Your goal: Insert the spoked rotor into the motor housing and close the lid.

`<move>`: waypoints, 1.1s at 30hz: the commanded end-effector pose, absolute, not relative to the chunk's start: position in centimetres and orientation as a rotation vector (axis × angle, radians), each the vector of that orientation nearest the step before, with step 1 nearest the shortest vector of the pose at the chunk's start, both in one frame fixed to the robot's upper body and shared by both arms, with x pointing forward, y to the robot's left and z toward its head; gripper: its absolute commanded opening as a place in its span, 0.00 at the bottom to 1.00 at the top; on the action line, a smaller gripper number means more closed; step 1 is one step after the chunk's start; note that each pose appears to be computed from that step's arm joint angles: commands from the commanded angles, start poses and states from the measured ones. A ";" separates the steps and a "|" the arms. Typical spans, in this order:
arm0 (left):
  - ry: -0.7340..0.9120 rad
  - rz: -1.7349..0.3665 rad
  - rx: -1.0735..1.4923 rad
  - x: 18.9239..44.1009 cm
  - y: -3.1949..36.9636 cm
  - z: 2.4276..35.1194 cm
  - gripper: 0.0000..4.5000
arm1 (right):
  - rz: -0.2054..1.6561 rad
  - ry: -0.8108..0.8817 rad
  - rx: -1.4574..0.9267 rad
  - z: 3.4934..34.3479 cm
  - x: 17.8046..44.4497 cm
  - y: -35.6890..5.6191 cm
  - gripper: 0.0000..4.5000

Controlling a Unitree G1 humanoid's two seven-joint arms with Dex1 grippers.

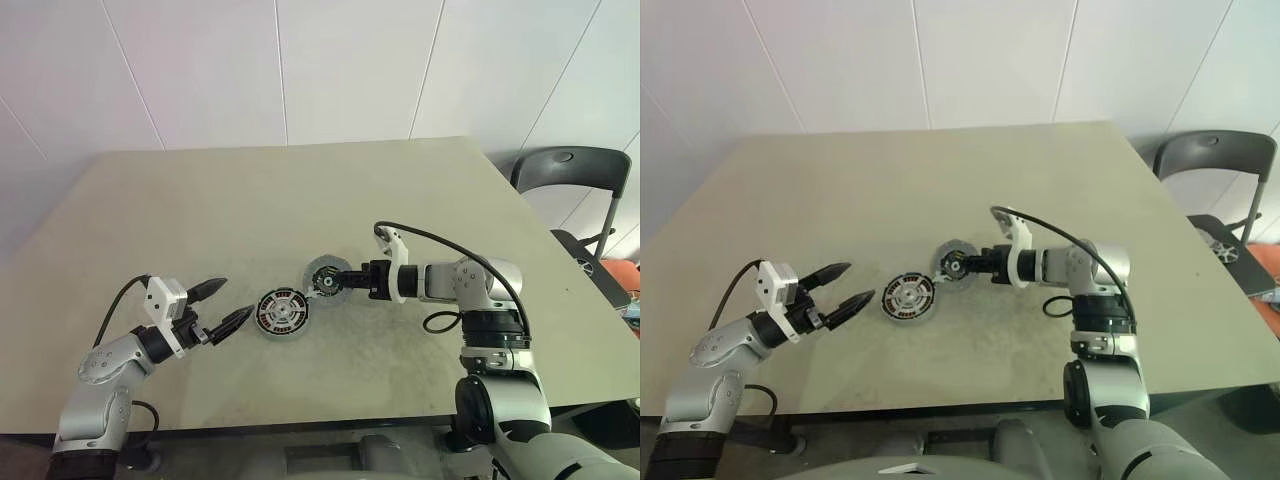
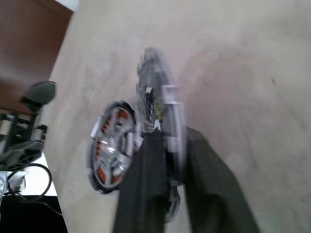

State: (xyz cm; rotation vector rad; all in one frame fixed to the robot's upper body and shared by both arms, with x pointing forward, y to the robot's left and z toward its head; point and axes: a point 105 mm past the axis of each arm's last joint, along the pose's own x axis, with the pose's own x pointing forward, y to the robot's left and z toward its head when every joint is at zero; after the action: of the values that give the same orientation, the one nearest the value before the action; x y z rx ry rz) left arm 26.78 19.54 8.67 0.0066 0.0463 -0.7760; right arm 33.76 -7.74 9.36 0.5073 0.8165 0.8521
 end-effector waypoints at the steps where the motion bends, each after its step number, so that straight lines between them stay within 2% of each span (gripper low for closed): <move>1: 0.008 -0.774 0.033 26.9 19.7 9.6 1.00 | 0.984 0.692 0.362 12.4 33.3 -6.6 0.01; 7: 0.008 -0.773 0.034 27.0 19.8 9.6 1.00 | 1.056 0.531 0.000 14.2 32.9 -5.4 0.01; 12: 0.007 -0.775 0.035 27.1 19.7 9.5 1.00 | 1.036 0.425 -0.319 13.4 32.9 -4.2 0.01; 19: 0.007 -0.771 0.038 27.2 19.7 9.5 1.00 | 1.028 0.251 -0.586 13.2 33.1 -2.5 0.01; 25: 0.005 -0.769 0.037 27.3 19.7 9.5 1.00 | 1.175 0.138 -0.757 13.5 30.8 -0.5 0.01; 33: 0.003 -0.759 0.043 27.3 19.9 9.5 1.00 | 1.325 0.208 -0.704 13.2 28.9 -1.1 0.01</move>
State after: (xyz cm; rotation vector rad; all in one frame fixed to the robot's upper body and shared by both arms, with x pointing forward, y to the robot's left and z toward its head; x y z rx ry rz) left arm 26.96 19.81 8.46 0.0090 0.0455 -0.7584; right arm 31.01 -2.36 12.98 -0.7427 0.2111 1.1792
